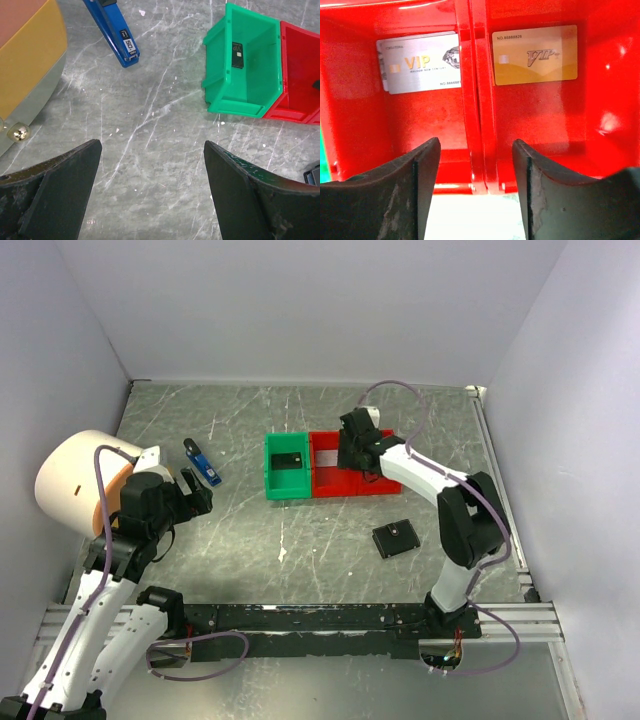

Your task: Take the credit cards out of the card holder

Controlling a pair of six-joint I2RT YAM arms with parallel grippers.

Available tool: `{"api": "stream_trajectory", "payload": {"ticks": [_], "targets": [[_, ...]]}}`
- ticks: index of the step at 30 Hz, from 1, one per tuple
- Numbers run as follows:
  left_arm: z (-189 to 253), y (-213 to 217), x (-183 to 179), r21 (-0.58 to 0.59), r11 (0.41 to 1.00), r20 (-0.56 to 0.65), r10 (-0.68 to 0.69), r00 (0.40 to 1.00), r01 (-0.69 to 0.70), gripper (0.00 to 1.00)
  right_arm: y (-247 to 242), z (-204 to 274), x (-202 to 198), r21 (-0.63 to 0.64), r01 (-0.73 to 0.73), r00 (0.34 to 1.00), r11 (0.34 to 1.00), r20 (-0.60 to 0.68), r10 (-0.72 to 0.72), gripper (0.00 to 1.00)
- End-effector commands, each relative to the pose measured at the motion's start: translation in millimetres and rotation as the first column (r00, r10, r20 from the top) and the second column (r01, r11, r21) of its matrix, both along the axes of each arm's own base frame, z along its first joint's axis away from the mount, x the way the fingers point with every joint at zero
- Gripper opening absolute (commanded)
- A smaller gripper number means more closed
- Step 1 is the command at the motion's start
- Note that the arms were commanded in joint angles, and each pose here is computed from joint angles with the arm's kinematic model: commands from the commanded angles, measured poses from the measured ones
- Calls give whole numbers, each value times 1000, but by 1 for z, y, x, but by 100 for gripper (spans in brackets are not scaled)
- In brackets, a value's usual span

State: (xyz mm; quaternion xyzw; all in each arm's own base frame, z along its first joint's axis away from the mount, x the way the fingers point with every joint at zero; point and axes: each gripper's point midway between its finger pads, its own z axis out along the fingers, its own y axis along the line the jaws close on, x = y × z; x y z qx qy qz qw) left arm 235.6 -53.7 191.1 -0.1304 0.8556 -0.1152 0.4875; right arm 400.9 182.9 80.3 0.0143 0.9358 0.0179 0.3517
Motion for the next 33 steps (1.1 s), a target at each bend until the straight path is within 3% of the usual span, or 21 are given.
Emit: {"api": "stream_trajectory", "payload": {"ticks": [1,6,11,14,19,25,33], "targets": [[1,-5,1,-13,1000,12,-22,1000,22,95,-10,51,-6,18,-11,995,1000,99,9,65],[2,-6,0,-15,999,18,-27,999,28,95,-77,56,-43,-56,188,973,981,145,-178,69],[-1,-9,2,-15,999,5,-45,999,45,95,-134,13,-93,34,350,933,936,79,-352,68],[-3,-11,3,-14,999,-6,-51,999,51,95,-145,-12,-110,122,379,924,918,6,-382,68],[-4,-11,3,-13,999,-8,-51,999,51,95,-144,-33,-121,171,401,916,900,-87,-392,68],[-3,-13,1,-26,998,-4,-60,998,60,95,-140,-56,-137,146,400,909,905,-186,-372,67],[-6,-14,3,-18,997,-17,-69,997,68,95,-92,-60,-172,373,337,931,864,-270,-247,67]]}}
